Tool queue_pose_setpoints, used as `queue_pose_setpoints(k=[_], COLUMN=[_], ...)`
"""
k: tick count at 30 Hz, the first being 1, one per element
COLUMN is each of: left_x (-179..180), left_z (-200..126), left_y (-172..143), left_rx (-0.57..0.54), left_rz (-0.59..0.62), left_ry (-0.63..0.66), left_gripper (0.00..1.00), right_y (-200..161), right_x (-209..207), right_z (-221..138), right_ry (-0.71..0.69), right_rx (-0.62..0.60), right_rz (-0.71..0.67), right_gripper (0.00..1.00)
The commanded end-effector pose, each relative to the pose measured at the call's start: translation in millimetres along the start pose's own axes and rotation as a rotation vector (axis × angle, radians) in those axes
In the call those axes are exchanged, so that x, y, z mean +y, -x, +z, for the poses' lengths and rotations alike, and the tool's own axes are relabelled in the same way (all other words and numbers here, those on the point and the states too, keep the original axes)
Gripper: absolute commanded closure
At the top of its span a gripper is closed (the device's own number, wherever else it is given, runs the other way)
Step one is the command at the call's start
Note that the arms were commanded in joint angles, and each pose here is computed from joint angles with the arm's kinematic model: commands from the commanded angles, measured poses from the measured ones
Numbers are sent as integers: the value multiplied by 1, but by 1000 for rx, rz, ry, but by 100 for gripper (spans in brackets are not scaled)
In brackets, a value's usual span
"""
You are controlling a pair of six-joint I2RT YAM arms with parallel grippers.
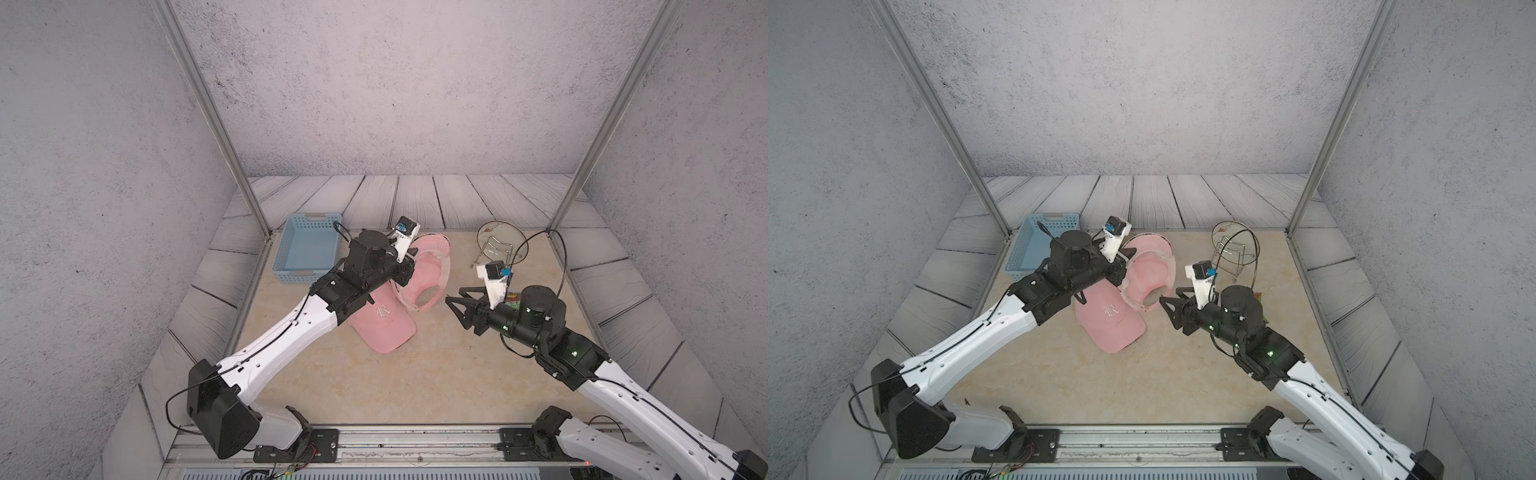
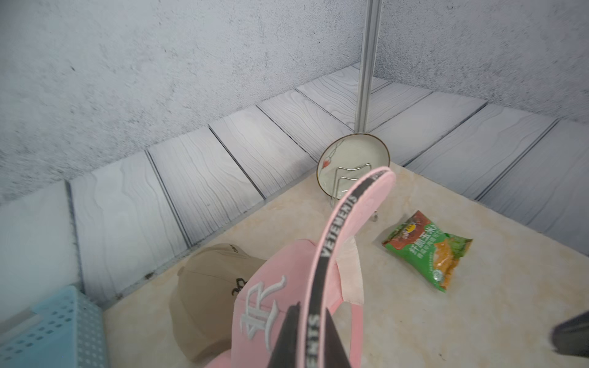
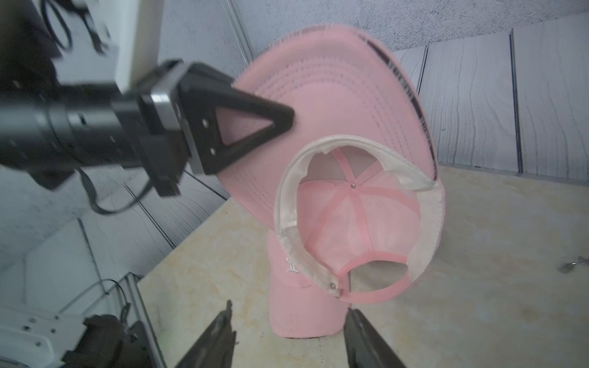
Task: Turn the baseball cap inside out
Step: Turn over the baseball cap.
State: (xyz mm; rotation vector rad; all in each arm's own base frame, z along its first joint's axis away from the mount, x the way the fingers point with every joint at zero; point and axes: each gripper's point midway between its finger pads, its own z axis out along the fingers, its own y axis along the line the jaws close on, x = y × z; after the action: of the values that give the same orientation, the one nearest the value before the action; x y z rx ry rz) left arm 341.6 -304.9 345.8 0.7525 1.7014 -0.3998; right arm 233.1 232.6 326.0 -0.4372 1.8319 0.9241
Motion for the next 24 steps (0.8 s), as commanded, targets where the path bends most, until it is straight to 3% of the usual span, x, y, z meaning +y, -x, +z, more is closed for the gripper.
queue_pose_setpoints(k=[1,10,24], left_x=[12,-21,-64], left_z=[-3,-10,-33], left_y=[38,49,43], left_rx=[-171,-321,-459], left_rz=[181,364,479], left_ry=[144,171,103], left_gripper=[100,100,100], right_y=[21,67,74], right_x=[21,29,-3], right_z=[-3,4,1], right_ry=[63,77,5], right_rx=[9,-63,-177], right_rz=[195,422,564], right_gripper=[40,39,44])
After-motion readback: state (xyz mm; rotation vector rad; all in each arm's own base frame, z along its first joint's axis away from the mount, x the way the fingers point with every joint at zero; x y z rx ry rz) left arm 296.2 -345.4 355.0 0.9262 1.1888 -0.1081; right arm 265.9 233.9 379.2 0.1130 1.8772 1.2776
